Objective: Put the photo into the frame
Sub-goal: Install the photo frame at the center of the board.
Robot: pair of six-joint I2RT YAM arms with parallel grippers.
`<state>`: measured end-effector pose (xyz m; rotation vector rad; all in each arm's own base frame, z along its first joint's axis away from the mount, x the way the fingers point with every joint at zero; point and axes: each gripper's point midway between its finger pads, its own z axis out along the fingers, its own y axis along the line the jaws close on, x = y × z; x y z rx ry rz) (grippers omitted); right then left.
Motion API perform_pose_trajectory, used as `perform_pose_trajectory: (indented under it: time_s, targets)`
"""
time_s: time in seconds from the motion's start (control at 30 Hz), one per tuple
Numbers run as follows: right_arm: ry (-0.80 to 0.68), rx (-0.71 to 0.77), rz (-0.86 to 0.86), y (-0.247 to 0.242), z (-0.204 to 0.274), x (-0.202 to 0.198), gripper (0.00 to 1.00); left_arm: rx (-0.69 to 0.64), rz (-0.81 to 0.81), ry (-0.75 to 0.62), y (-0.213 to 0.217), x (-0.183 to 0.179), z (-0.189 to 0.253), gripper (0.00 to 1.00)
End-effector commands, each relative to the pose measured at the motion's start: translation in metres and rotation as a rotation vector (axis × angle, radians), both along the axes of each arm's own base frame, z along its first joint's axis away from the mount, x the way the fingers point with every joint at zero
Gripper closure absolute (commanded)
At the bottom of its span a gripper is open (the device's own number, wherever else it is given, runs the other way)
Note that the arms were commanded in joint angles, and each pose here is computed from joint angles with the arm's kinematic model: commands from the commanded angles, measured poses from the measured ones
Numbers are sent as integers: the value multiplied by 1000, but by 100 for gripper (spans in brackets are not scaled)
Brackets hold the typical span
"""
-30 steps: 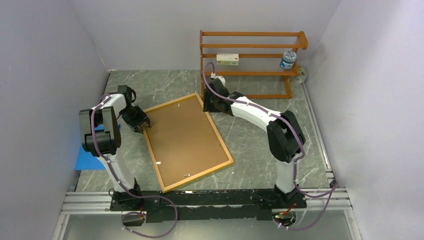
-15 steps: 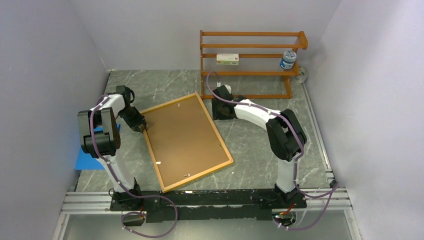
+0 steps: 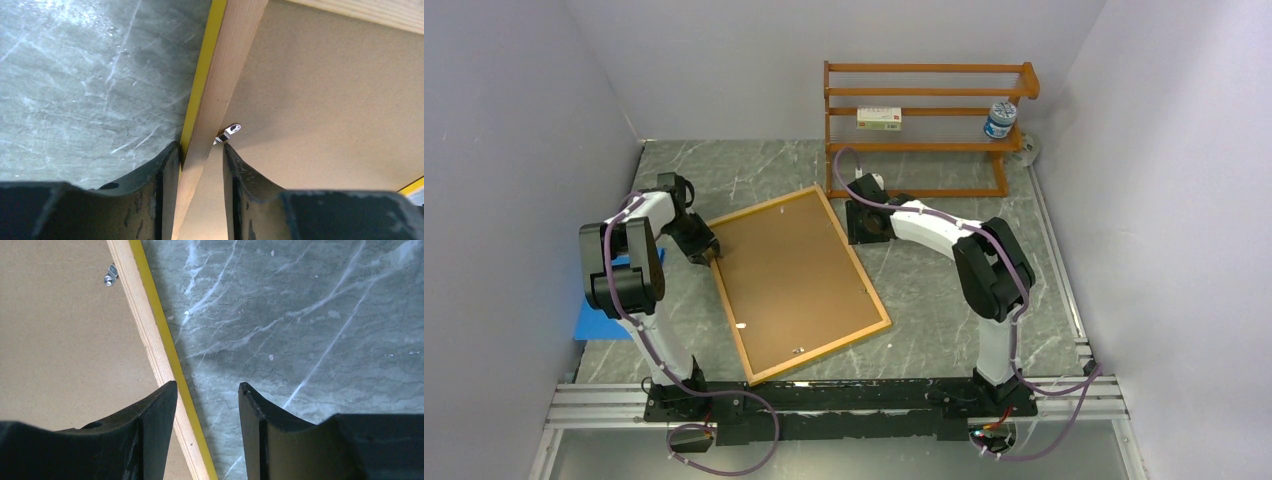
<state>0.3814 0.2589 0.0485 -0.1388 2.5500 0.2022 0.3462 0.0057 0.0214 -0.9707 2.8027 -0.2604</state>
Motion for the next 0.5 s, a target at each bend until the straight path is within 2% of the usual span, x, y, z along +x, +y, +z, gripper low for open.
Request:
perform_pose_trajectory:
  time_s: [0.0, 0.13, 0.33, 0.4, 0.47]
  targets:
    - [16, -10, 15, -1, -7, -4, 48, 31, -5, -51, 3, 13, 3, 64]
    - [29, 9, 20, 1, -10, -7, 48, 41, -2, -58, 5, 17, 1, 62]
    - [40, 7, 28, 2, -15, -9, 48, 70, -19, -88, 10, 28, 3, 43]
    - [48, -1, 35, 1, -19, -10, 48, 86, -29, -104, 13, 32, 7, 41]
    - [54, -7, 39, 0, -22, -11, 48, 100, -38, -112, 15, 36, 8, 44]
